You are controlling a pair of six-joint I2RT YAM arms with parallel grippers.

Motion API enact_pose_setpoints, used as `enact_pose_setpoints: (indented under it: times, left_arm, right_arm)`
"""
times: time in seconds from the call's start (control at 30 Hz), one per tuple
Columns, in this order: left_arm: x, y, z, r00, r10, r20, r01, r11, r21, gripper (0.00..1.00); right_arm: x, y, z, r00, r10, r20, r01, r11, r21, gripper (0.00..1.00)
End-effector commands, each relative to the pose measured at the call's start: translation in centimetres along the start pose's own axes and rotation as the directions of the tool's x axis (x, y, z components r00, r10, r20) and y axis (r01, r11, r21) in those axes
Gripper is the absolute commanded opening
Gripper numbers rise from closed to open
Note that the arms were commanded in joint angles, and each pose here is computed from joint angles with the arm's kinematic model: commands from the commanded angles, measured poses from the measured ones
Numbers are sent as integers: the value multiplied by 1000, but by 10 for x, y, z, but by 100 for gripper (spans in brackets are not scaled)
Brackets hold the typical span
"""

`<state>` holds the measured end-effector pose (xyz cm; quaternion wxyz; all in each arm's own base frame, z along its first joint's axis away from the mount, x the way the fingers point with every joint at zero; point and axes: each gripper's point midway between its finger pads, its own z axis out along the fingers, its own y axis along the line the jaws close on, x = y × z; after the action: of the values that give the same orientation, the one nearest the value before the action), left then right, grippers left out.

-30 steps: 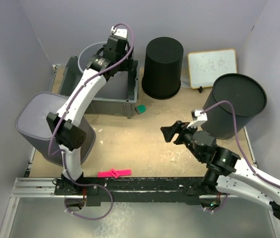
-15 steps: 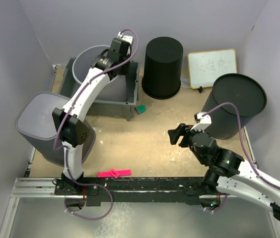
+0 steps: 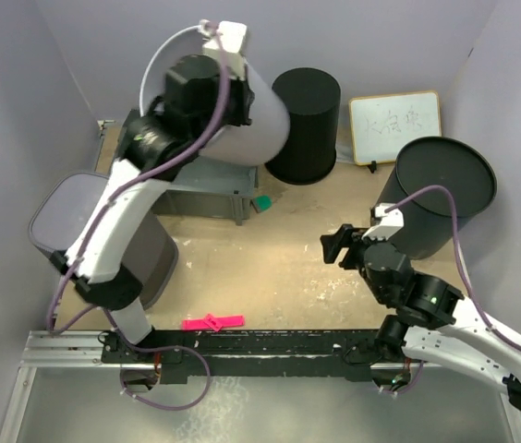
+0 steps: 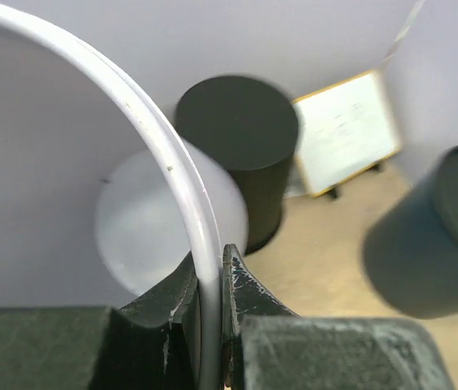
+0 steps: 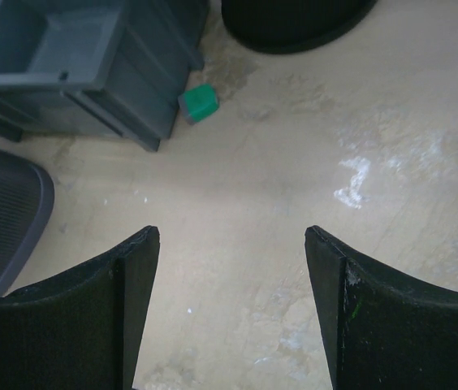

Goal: Turn the large container upside down

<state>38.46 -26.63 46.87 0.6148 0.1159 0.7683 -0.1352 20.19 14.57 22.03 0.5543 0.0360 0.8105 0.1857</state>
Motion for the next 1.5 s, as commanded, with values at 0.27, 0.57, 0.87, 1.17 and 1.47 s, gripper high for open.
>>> enact_pose_setpoints:
  times: [0.27, 0.57, 0.87, 1.17, 1.47]
  left_arm:
    - [-40, -64, -105, 931, -363, 33, 302, 819, 488, 0]
    - [39, -144, -106, 917, -368, -152, 380, 696, 609, 0]
    - [113, -192, -110, 868, -424, -258, 484, 609, 628, 0]
    - [175, -164, -101, 760, -603, -242, 626, 581, 520, 0]
    - [273, -120, -100, 861, -386, -332, 480, 833, 276, 58]
  right_arm:
    - [-162, -35, -75, 932, -70, 356, 7, 985, 174, 76]
    - [-187, -63, -111, 907, -55, 418, -33, 979, 201, 76]
    - [-175, -58, -104, 935, -122, 334, 50, 975, 217, 79]
    - [-154, -45, -84, 956, -139, 260, 86, 975, 205, 80]
    - [-121, -52, -78, 980, -88, 178, 49, 977, 209, 88]
